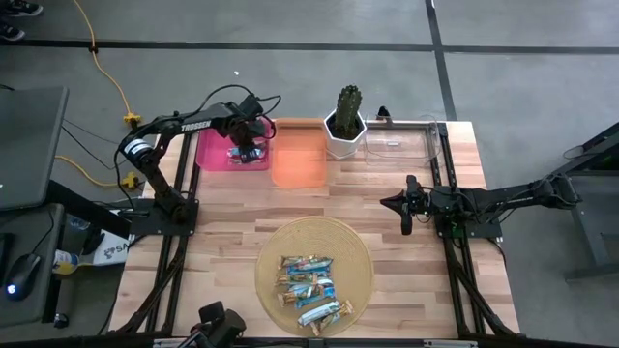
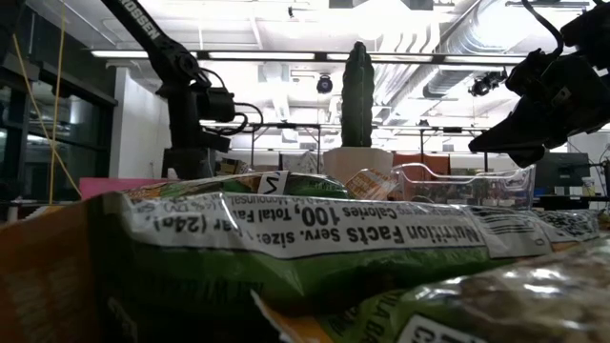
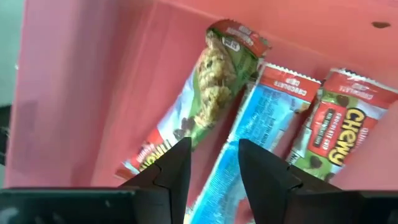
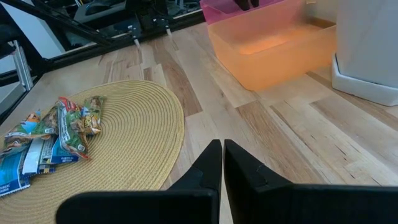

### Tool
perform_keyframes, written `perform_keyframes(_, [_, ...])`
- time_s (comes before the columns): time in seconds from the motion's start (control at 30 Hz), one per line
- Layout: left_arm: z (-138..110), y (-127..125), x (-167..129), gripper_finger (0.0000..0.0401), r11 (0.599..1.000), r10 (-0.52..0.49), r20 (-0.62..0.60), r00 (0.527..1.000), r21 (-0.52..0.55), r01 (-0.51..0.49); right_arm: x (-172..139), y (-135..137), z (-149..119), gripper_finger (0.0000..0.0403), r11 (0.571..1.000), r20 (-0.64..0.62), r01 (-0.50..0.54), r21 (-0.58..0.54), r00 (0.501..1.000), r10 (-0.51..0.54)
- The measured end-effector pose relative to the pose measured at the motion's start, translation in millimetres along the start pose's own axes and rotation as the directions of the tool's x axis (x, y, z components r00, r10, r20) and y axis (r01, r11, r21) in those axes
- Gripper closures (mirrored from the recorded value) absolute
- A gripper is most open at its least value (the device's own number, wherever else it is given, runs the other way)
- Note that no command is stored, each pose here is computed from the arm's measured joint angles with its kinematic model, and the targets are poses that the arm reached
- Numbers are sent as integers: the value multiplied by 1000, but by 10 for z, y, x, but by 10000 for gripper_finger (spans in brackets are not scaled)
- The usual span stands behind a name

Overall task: Pick and place Granola Bars by type
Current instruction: Put the red granola bar into the pink bin

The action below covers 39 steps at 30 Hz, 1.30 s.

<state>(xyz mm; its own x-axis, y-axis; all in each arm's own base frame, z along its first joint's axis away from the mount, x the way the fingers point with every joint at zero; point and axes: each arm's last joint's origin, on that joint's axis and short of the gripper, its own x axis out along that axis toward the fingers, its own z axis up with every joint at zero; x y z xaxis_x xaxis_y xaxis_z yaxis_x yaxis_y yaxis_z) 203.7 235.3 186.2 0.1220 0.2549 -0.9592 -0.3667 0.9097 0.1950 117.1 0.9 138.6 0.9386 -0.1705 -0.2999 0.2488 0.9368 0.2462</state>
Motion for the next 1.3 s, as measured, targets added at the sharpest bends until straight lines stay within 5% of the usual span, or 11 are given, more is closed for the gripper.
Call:
perform_keyframes(0.4, [-89,-33,-374,268,995,-19,71,997,-98,26,0,0,1,403,1000,0,0,-1,1000,0])
perform_keyframes(0.57, [-134,-78,-615,268,979,-101,186,977,-156,131,0,1,0,403,1000,0,-1,-2,1000,1])
perform_keyframes(1.03, [-361,-264,-1368,268,883,-317,523,791,-141,447,0,1,0,402,1000,0,0,-1,1000,0])
perform_keyframes(1.3, [-457,-571,-1736,268,845,-412,608,678,-22,534,0,0,0,402,1000,0,0,0,1000,0])
